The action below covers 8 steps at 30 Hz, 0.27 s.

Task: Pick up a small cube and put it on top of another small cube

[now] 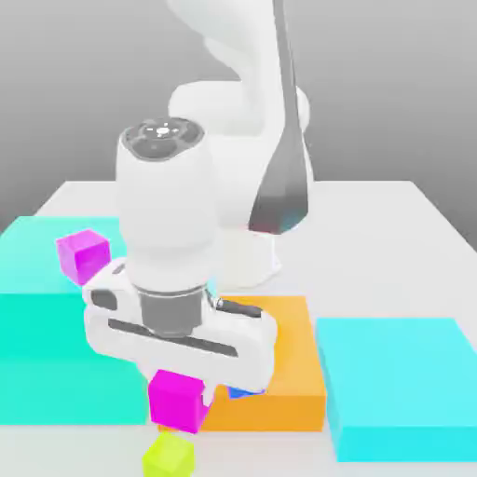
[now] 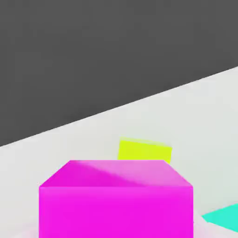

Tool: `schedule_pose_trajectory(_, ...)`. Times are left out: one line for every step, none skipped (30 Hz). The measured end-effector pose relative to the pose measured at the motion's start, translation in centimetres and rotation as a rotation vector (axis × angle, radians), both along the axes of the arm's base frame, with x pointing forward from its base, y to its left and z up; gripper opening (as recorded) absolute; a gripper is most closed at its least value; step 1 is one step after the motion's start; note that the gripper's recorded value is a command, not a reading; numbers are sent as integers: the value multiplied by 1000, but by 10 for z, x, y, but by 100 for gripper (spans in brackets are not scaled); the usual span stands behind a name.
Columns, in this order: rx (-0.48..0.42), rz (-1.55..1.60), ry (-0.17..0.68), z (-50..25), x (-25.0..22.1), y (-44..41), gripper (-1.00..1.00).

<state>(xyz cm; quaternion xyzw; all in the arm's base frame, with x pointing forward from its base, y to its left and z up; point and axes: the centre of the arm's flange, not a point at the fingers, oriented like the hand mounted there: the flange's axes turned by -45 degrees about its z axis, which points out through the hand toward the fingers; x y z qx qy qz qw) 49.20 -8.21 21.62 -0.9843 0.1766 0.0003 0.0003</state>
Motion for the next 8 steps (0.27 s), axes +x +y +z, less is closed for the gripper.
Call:
schedule_pose_trajectory(0, -2, 0, -13, 0, -1, -100)
schedule_pose_trajectory(0, -3, -1, -27, -1, -2, 100)
schedule_pose_trajectory(0, -3, -1, -27, -1, -2, 100)
schedule_pose_trajectory(0, -3, -1, -27, -1, -2, 100)
schedule_pose_trajectory(0, -3, -1, -27, -1, -2, 100)
schedule_pose_trajectory(0, -3, -1, -27, -1, -2, 100)
schedule_pose_trajectory(0, -3, -1, -27, -1, -2, 100)
schedule_pose_trajectory(0, -4, -1, -34, -1, -2, 100)
